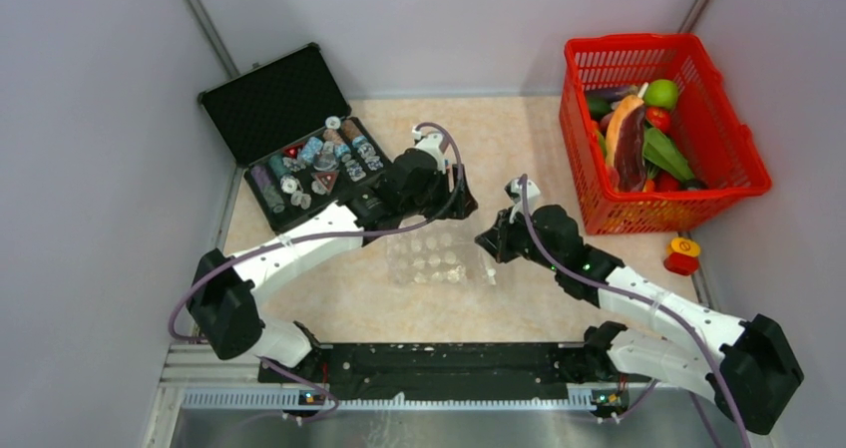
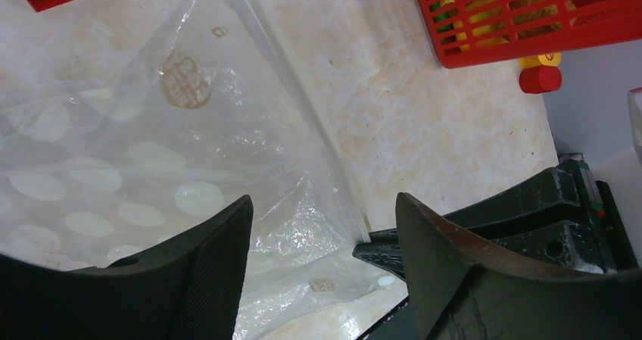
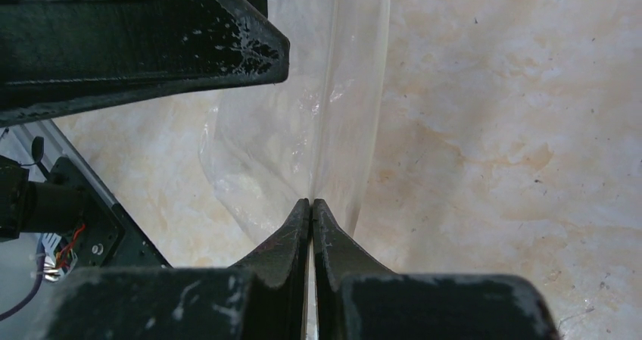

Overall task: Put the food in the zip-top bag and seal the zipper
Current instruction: Open the zipper of the food storage bag.

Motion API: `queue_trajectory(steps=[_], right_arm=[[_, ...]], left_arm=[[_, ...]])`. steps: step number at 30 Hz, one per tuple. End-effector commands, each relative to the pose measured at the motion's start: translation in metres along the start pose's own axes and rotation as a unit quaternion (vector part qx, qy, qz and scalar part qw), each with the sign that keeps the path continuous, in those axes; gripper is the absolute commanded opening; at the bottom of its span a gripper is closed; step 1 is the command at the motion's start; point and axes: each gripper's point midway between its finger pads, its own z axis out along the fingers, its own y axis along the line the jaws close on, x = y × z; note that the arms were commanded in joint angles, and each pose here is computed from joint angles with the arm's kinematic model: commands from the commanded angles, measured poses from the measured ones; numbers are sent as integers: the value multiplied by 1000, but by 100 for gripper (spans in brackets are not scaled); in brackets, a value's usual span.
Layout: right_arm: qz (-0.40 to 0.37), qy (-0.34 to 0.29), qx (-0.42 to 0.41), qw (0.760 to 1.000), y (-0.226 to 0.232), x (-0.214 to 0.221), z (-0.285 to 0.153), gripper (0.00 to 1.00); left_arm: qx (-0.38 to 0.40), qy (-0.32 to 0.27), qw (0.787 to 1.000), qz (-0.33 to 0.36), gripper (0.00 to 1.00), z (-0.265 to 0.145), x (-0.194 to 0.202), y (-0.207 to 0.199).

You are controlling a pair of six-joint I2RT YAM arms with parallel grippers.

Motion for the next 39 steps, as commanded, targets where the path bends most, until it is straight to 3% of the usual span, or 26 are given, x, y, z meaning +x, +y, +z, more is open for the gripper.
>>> queue_trajectory(steps=[1,16,23,30,39], right_arm=[[-5,-63,-15,998,17,-39,-5,0],[-12,-72,-25,997,28,-44,-6,0],[-17,-71,-18,997,27,-45,-7,0],[-20,-75,-30,997,32,-48,-8,0],[-22,-70,-19,997,28,-44,-7,0]], left_arm=[[16,-25,1000,-10,69,0,-18,-16],[-8,2,1000,1,63,18,-5,-13],[-20,-2,1000,6,50,17,-5,-8],[-17,8,1000,12,48,21,-3,-10],[-20,8,999,24,33,19,-3,-11]])
